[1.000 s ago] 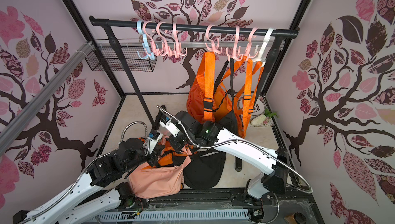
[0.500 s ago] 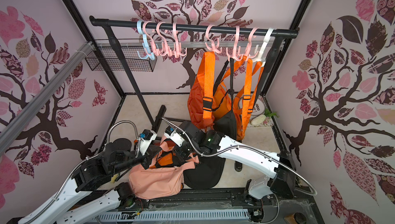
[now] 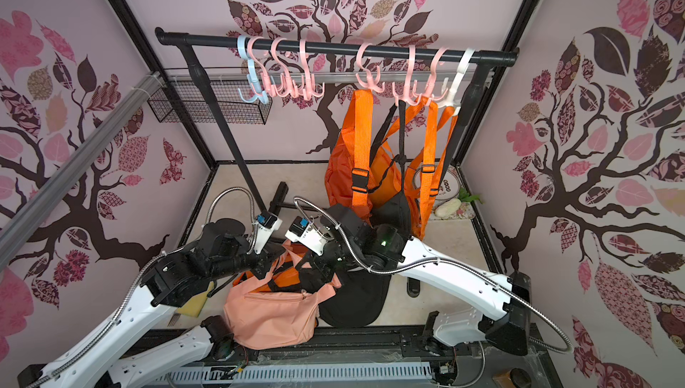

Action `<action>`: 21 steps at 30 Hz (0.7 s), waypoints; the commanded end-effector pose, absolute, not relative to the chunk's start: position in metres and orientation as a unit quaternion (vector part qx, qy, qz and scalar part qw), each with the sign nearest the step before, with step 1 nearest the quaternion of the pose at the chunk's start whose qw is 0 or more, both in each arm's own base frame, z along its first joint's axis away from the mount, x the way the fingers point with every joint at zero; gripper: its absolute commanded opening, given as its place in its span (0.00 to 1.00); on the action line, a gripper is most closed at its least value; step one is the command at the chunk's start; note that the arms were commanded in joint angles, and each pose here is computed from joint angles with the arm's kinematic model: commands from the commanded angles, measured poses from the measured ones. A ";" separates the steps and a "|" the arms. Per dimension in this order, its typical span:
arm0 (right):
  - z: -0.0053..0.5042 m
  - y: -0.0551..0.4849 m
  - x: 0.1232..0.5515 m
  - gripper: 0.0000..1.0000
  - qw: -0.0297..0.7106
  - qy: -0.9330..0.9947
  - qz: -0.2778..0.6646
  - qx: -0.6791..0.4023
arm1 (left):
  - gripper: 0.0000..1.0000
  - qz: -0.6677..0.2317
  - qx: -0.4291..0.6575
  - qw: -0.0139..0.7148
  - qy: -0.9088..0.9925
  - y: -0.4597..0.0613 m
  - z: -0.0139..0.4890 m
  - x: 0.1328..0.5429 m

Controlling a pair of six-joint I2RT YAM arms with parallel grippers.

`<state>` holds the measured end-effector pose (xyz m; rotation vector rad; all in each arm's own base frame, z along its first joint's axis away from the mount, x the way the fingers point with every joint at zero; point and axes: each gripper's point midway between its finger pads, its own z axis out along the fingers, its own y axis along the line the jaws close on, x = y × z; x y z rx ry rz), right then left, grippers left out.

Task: Hang the bag on a hook
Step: Pick up the bag from the bag.

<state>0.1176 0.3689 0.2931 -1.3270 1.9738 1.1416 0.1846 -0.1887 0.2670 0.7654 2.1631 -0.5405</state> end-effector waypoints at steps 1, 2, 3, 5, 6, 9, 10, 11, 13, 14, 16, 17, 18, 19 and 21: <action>0.348 0.359 0.088 0.00 0.264 0.661 0.483 -0.510 | 0.00 -0.248 0.302 0.398 0.830 -0.195 0.296 0.181; 0.353 0.357 0.091 0.00 0.274 0.663 0.478 -0.507 | 0.00 -0.262 0.307 0.399 0.823 -0.198 0.303 0.177; 0.360 0.354 0.094 0.00 0.286 0.663 0.475 -0.503 | 0.00 -0.274 0.311 0.403 0.816 -0.200 0.312 0.174; 0.381 0.346 0.106 0.00 0.312 0.665 0.481 -0.478 | 0.00 -0.298 0.323 0.406 0.801 -0.203 0.327 0.164; 0.394 0.341 0.112 0.00 0.328 0.664 0.489 -0.461 | 0.00 -0.309 0.327 0.409 0.794 -0.203 0.335 0.159; 0.433 0.331 0.118 0.00 0.371 0.654 0.493 -0.437 | 0.00 -0.329 0.326 0.435 0.772 -0.201 0.367 0.152; 0.447 0.328 0.119 0.00 0.386 0.649 0.493 -0.432 | 0.00 -0.331 0.323 0.447 0.766 -0.199 0.379 0.152; 0.466 0.324 0.119 0.00 0.403 0.640 0.498 -0.423 | 0.00 -0.332 0.319 0.465 0.756 -0.197 0.395 0.151; 0.499 0.315 0.119 0.00 0.441 0.620 0.501 -0.413 | 0.00 -0.328 0.304 0.497 0.744 -0.191 0.423 0.155; 0.516 0.309 0.122 0.00 0.466 0.611 0.499 -0.401 | 0.00 -0.323 0.290 0.519 0.736 -0.187 0.441 0.159; 0.544 0.298 0.127 0.00 0.510 0.597 0.490 -0.379 | 0.00 -0.314 0.268 0.555 0.722 -0.182 0.468 0.168; 0.559 0.293 0.128 0.00 0.533 0.584 0.486 -0.374 | 0.00 -0.307 0.255 0.576 0.714 -0.178 0.482 0.173; 0.572 0.288 0.131 0.00 0.553 0.575 0.482 -0.362 | 0.00 -0.299 0.242 0.593 0.707 -0.176 0.494 0.181; 0.582 0.285 0.133 0.00 0.567 0.568 0.479 -0.355 | 0.00 -0.296 0.234 0.605 0.700 -0.176 0.505 0.185; 0.604 0.282 0.134 0.00 0.590 0.551 0.475 -0.351 | 0.00 -0.297 0.229 0.626 0.683 -0.180 0.529 0.193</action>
